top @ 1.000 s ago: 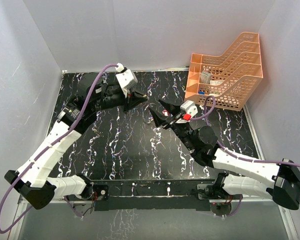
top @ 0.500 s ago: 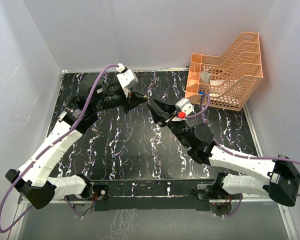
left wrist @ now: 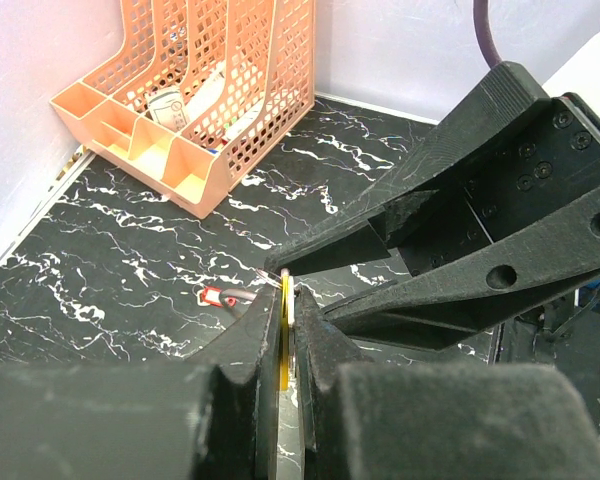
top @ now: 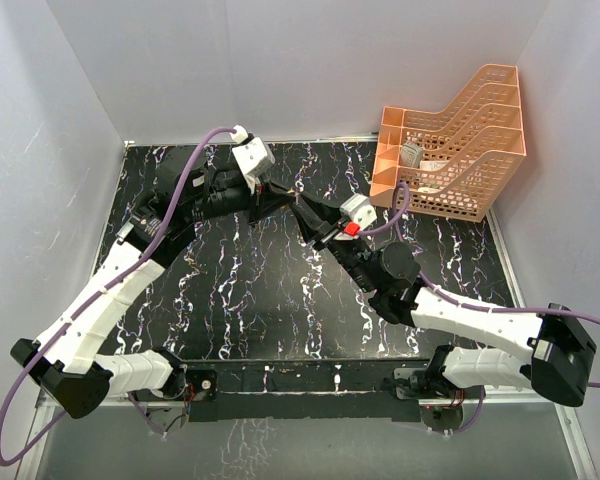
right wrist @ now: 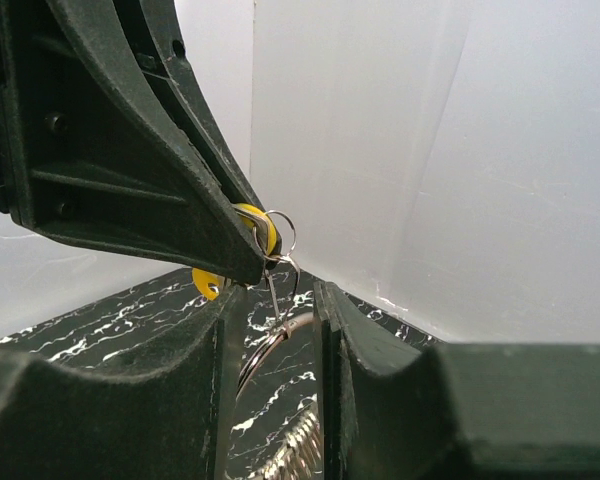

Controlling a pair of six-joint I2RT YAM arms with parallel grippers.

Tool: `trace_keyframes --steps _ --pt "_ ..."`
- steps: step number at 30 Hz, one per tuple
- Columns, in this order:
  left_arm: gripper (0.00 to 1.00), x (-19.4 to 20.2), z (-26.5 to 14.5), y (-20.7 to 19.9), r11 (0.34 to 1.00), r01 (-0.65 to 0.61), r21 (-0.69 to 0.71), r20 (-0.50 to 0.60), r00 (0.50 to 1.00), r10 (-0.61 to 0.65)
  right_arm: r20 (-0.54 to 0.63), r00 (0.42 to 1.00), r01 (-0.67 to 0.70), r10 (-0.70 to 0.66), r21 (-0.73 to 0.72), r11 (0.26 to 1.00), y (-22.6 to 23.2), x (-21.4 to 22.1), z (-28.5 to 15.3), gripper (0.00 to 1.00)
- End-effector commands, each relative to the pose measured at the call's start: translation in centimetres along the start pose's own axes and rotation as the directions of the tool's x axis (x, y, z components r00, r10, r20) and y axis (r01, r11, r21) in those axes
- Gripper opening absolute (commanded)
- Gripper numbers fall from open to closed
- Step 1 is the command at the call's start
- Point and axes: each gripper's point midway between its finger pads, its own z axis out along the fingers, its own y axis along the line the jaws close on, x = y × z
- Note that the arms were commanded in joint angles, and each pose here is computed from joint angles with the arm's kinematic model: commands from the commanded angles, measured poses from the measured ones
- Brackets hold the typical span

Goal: Remove the keys from the keyring

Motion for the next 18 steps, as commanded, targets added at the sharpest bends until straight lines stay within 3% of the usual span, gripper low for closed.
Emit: trace_keyframes --steps 1,7,12,18 --pt "0.0 -1.8 -1.0 -1.1 0.999 -0.023 0.021 0.064 0.998 0.022 0.092 0.996 -0.011 0.01 0.012 1.0 -0.3 -3.6 1.0 0.29" --pt "0.0 -2.4 -1.3 -1.4 0.999 -0.031 0.023 0.078 0.997 0.029 0.074 0.997 -0.01 0.009 0.008 1.0 -0.2 -3.4 1.0 0.2" --pt "0.0 -2.8 -1.6 -1.4 0.999 -0.037 0.019 0.087 0.996 0.035 0.053 0.999 0.005 -0.005 0.008 1.0 -0.2 -3.3 1.1 0.3" --pt "0.0 -3.0 -1.6 -1.7 0.999 -0.034 0.03 0.094 0.995 0.031 0.052 0.999 0.014 -0.015 0.019 1.0 -0.4 -3.4 1.1 0.29"
